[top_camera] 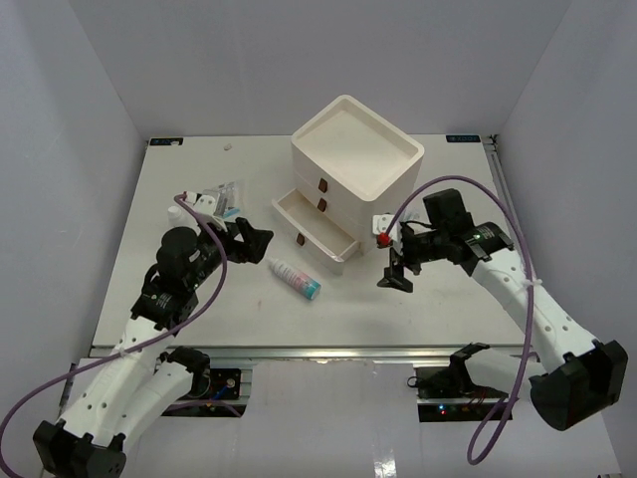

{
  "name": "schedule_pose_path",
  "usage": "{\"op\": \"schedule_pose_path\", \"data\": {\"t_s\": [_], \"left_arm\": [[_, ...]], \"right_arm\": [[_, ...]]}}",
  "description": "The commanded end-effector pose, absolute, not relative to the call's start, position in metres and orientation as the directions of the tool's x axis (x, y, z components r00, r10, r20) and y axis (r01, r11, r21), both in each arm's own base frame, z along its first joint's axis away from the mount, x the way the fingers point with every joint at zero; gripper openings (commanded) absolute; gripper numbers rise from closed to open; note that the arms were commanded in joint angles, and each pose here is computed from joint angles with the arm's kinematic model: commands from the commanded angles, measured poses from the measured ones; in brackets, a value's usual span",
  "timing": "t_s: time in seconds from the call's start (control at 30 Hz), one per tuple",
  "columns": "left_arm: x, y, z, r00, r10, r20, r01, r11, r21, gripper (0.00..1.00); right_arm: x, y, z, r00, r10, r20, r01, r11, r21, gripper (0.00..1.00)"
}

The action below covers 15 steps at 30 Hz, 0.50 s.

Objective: Organize the makeup

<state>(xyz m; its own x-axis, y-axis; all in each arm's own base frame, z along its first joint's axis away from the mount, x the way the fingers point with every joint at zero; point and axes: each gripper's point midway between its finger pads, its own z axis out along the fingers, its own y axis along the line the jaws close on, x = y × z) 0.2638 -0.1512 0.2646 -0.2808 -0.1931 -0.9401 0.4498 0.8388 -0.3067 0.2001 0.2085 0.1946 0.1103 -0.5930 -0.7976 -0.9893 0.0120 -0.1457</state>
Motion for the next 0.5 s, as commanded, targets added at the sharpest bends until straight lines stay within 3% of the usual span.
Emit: {"op": "schedule_pose_path", "data": {"t_s": [0.0, 0.2, 0.47], "left_arm": [[0.252, -0.131, 0.265, -0.235, -0.214, -0.948, 0.391, 0.872, -0.294, 0.89], [0.244, -0.106, 0.283, -0.118, -0.262, -0.958, 0.32, 0.903, -0.286, 0.89], [0.233, -0.069, 0.301, 0.013, -0.311, -0.95, 0.191, 0.934, -0.303, 0.89]], "right_arm": [[0.197, 0.255, 0.193, 0.16, -0.613, -0.774, -0.986, -0.057, -0.159, 0.96], [0.217, 0.311, 0.193, 0.084, -0.643, -0.761, -0.996, -0.024, -0.09, 0.98], [0.251, 0.387, 0.161, -0.168, -0.673, -0.721, -0.974, 0.226, 0.016, 0.94]]}}
